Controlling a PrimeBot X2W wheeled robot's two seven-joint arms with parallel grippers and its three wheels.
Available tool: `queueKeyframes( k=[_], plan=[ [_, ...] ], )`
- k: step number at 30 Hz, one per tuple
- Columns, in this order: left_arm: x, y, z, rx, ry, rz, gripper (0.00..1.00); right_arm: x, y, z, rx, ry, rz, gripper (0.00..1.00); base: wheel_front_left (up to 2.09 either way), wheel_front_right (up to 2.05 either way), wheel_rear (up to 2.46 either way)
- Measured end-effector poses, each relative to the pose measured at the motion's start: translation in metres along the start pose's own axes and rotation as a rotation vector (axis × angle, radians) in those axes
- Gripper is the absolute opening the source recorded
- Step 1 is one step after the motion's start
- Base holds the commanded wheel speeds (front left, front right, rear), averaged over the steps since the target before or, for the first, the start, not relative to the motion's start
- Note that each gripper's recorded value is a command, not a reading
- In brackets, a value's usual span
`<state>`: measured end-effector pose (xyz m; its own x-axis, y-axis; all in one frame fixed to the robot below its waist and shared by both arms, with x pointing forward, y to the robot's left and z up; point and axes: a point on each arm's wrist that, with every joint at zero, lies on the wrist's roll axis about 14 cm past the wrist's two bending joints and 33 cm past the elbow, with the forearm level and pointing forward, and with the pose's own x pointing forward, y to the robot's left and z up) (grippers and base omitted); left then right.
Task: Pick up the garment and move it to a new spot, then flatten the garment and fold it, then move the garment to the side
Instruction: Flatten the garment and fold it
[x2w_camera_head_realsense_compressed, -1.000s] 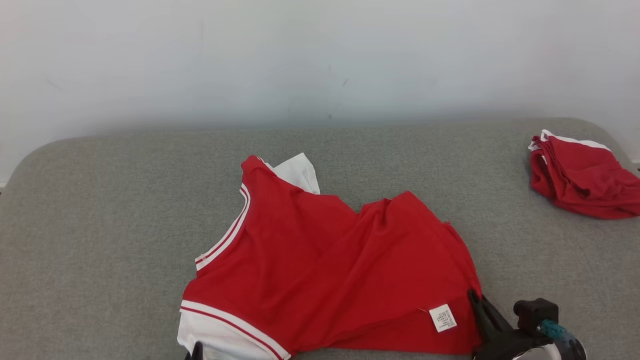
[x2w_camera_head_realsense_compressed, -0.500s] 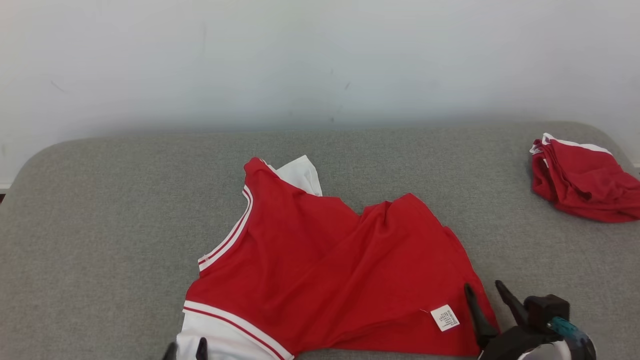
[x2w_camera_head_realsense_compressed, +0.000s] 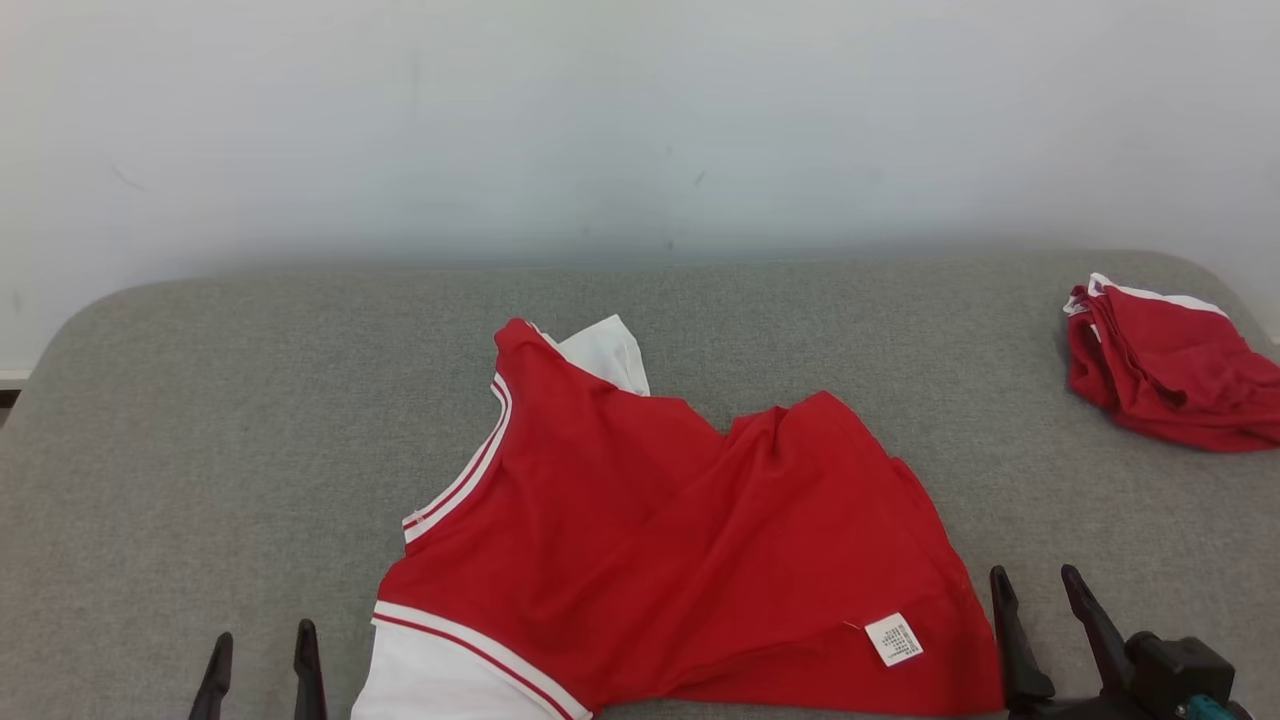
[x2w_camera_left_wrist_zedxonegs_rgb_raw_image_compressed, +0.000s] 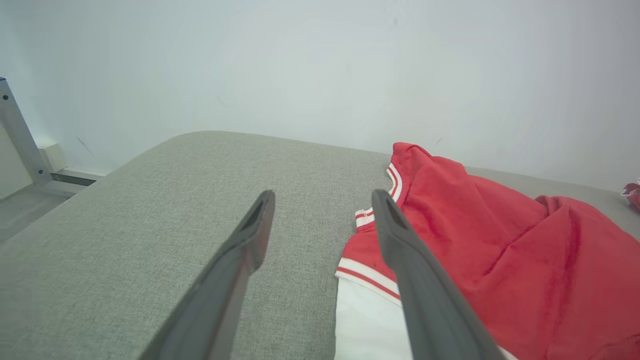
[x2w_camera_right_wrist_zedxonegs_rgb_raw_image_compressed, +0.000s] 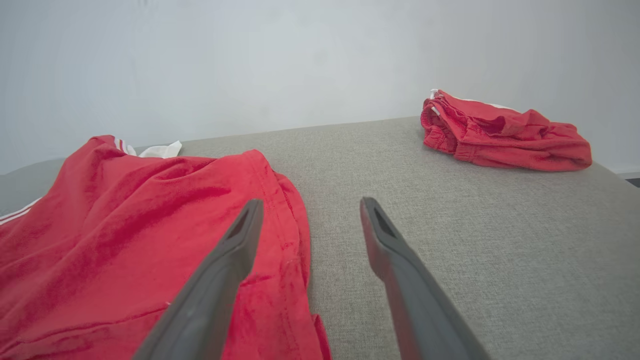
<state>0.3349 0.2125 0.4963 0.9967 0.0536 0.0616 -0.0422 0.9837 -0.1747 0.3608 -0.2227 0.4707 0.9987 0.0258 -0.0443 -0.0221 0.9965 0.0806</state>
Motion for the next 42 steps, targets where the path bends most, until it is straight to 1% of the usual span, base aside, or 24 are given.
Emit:
queueKeyframes(
  k=[7, 11, 15, 21, 28, 36, 41, 42],
  plan=[
    [-0.003, 0.003, 0.012, 0.037, -0.036, 0.011, 1.0, -0.011, 0.008, 0.005, 0.022, -0.031, -0.009, 1.0, 0.0, 0.0, 0.0],
    [-0.007, 0.004, 0.007, 0.05, -0.017, 0.019, 1.0, -0.013, 0.008, 0.005, 0.025, -0.032, -0.012, 1.0, 0.0, 0.0, 0.0],
    [-0.008, -0.001, -0.003, 0.064, 0.016, -0.003, 1.0, -0.014, 0.008, 0.003, 0.019, -0.027, -0.01, 1.0, 0.0, 0.0, 0.0],
    [-0.007, -0.006, -0.016, 0.062, 0.056, -0.019, 1.0, -0.005, 0.01, -0.001, -0.01, -0.007, 0.014, 1.0, 0.0, 0.0, 0.0],
    [-0.006, -0.016, -0.054, 0.043, 0.181, -0.066, 1.0, 0.009, 0.01, -0.02, -0.038, 0.077, 0.041, 1.0, 0.0, 0.0, 0.0],
    [-0.004, -0.031, -0.091, 0.022, 0.312, -0.135, 1.0, 0.023, 0.017, -0.044, -0.038, 0.166, 0.071, 1.0, 0.0, 0.0, 0.0],
    [-0.007, -0.027, -0.111, 0.012, 0.388, -0.134, 1.0, 0.027, 0.02, -0.054, -0.035, 0.2, 0.082, 1.0, 0.0, 0.0, 0.0],
    [-0.006, -0.027, -0.113, -0.003, 0.395, -0.127, 1.0, 0.028, 0.021, -0.055, -0.037, 0.205, 0.087, 0.64, 0.0, 0.0, 0.0]
  ],
)
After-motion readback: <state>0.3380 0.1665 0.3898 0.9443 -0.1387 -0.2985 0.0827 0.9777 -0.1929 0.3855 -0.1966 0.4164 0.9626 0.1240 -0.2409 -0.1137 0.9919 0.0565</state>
